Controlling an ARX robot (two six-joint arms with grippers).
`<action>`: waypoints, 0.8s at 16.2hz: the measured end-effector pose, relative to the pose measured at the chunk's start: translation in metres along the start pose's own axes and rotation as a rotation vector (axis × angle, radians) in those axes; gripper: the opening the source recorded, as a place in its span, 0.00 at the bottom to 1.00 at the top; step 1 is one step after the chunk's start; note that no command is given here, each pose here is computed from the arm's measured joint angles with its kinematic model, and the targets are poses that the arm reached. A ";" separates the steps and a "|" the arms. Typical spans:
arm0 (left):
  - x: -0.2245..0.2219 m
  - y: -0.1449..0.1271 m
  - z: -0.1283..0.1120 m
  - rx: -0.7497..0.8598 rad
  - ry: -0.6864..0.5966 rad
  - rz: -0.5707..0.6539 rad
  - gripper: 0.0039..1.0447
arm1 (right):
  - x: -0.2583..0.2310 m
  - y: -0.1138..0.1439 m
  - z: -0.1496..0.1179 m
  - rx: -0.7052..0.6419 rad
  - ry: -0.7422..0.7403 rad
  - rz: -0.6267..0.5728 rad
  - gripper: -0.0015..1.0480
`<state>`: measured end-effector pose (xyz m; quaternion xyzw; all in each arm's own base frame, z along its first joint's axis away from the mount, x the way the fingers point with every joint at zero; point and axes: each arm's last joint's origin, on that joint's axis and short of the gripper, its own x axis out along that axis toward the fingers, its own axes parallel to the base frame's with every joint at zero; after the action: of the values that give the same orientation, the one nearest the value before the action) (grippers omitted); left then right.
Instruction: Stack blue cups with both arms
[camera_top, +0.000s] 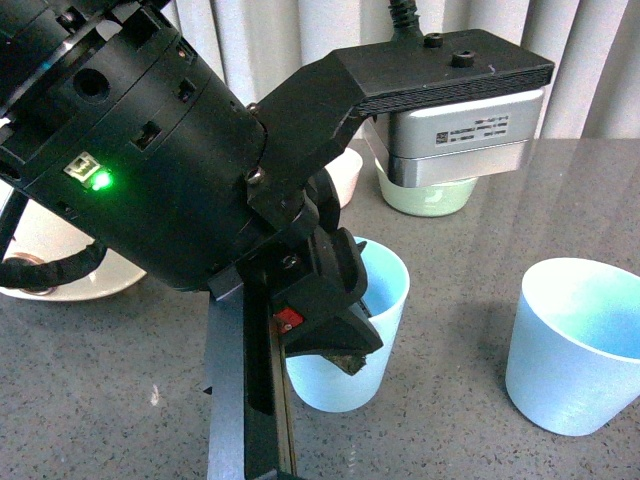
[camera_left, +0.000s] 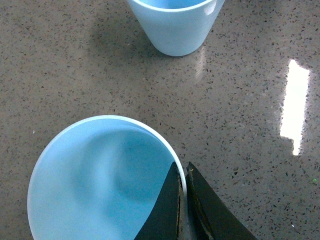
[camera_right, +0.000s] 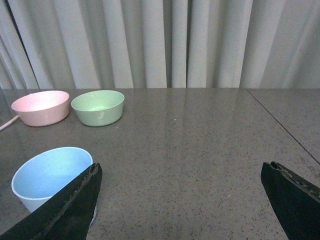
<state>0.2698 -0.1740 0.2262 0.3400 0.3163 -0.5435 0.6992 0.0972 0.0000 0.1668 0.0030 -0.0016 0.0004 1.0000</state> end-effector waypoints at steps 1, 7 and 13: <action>0.001 -0.004 0.000 0.005 0.001 -0.011 0.02 | 0.000 0.000 0.000 0.000 0.000 0.000 0.94; 0.001 -0.006 0.002 0.021 -0.006 -0.025 0.03 | 0.000 0.000 0.000 0.000 0.000 0.000 0.94; -0.001 -0.001 0.003 0.068 -0.078 -0.027 0.95 | 0.000 0.000 0.000 0.000 0.000 0.000 0.94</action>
<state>0.2689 -0.1762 0.2288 0.3378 0.2746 -0.5762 0.6917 0.0972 0.0000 0.1668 0.0030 -0.0014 0.0004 1.0000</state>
